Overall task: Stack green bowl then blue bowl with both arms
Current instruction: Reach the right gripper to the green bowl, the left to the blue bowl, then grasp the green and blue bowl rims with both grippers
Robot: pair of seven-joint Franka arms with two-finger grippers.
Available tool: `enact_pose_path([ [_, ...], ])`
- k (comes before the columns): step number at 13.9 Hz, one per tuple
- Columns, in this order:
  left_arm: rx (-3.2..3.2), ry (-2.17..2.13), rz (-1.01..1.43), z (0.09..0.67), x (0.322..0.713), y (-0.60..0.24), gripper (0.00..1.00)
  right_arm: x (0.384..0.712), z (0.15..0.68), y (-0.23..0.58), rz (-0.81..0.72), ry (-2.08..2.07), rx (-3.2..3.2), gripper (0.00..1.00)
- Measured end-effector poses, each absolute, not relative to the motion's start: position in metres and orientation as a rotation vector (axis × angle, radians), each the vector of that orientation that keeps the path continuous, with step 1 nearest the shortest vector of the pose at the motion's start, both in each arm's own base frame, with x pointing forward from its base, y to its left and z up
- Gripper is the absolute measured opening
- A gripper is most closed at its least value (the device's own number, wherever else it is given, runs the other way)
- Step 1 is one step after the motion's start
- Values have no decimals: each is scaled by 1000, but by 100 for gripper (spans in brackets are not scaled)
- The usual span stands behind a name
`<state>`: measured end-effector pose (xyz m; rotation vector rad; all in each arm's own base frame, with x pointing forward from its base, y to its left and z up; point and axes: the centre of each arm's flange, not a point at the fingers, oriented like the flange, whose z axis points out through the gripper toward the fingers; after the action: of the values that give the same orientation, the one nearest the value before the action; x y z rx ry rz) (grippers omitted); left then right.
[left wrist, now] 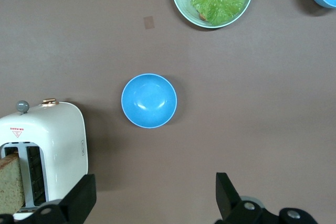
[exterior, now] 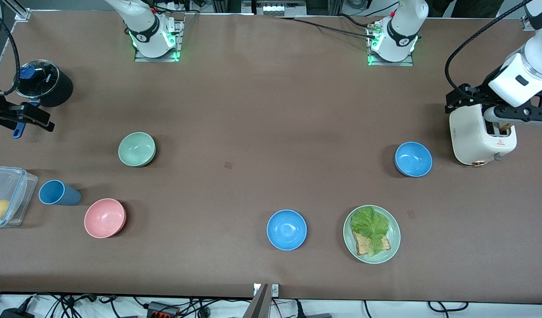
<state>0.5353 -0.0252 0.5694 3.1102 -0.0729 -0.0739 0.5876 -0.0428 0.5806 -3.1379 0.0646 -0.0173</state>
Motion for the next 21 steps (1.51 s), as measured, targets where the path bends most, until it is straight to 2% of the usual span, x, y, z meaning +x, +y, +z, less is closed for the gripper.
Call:
enact_pose_path([
  [7, 3110, -61, -77, 568, 536, -20, 100, 590, 575, -36, -3, 45, -3138, 100],
  [10, 3107, -54, -96, 562, 539, -17, 100, 598, 550, -36, 66, 44, -3136, 100],
  [12, 3100, -39, -132, 547, 546, -11, 100, 611, 507, -36, 157, 43, -3131, 100],
  [16, 3059, 35, -249, 480, 581, 24, 100, 637, 400, -37, 352, 42, -3114, 100],
  [21, 3028, 64, -289, 418, 610, 38, 100, 639, 289, -39, 608, 46, -3071, 100],
])
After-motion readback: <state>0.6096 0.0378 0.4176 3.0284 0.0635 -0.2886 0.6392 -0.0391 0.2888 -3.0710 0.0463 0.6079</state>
